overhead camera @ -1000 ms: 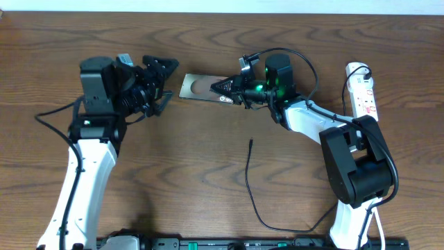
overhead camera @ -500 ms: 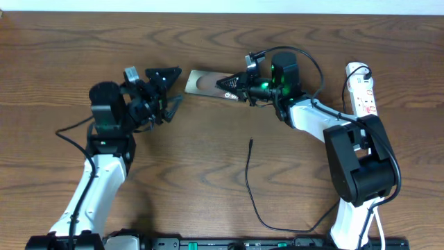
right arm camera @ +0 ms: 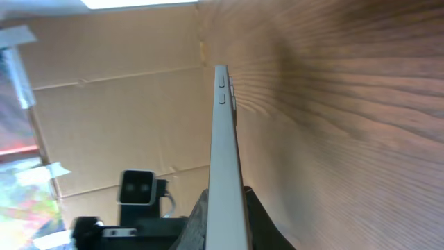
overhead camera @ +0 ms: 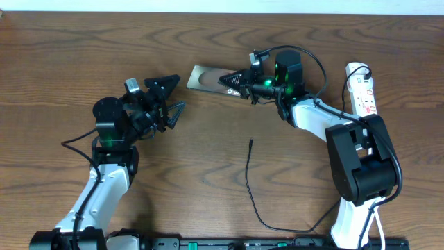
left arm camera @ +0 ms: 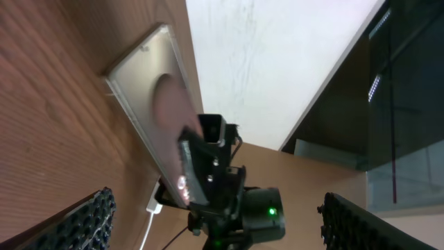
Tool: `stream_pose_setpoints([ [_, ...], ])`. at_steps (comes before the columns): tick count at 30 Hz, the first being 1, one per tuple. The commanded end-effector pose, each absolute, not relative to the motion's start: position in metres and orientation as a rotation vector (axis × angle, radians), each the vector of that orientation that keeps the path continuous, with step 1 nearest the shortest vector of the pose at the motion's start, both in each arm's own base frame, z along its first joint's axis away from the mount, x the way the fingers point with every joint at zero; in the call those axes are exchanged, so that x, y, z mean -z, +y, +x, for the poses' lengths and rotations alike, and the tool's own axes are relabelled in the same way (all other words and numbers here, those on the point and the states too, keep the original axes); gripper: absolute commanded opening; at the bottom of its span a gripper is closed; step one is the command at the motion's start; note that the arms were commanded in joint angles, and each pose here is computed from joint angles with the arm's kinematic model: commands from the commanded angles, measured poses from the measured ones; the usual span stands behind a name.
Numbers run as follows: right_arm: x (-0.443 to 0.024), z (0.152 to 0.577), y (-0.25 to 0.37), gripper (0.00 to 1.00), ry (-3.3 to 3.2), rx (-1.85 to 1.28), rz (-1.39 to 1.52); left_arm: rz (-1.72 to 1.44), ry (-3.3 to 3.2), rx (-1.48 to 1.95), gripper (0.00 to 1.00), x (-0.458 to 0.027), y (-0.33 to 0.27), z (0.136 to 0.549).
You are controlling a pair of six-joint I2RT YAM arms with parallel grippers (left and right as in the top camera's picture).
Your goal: Plug charger to phone and switch on socket
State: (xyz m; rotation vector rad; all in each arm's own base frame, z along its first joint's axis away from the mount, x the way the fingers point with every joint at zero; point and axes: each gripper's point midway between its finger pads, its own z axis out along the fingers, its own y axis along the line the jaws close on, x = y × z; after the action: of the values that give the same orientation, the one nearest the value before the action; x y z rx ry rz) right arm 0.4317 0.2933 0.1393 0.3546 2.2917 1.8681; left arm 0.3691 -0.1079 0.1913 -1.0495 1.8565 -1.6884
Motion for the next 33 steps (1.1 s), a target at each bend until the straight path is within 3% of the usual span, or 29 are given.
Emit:
stream_pose_setpoints([
  [1,-0.153,0.436,0.292,0.01,2.26,-1.934,0.414,-1.118,1.845,1.68,0.92,-0.181,-0.104,0.368],
  [16,-0.151,0.43,0.315,0.01,2.307,-2.039,0.808,-1.17,1.791,1.611,0.92,-0.178,-0.092,0.376],
  [33,-0.173,0.412,0.354,0.01,2.25,-2.123,0.704,-1.292,1.769,1.507,0.92,-0.15,-0.078,0.388],
])
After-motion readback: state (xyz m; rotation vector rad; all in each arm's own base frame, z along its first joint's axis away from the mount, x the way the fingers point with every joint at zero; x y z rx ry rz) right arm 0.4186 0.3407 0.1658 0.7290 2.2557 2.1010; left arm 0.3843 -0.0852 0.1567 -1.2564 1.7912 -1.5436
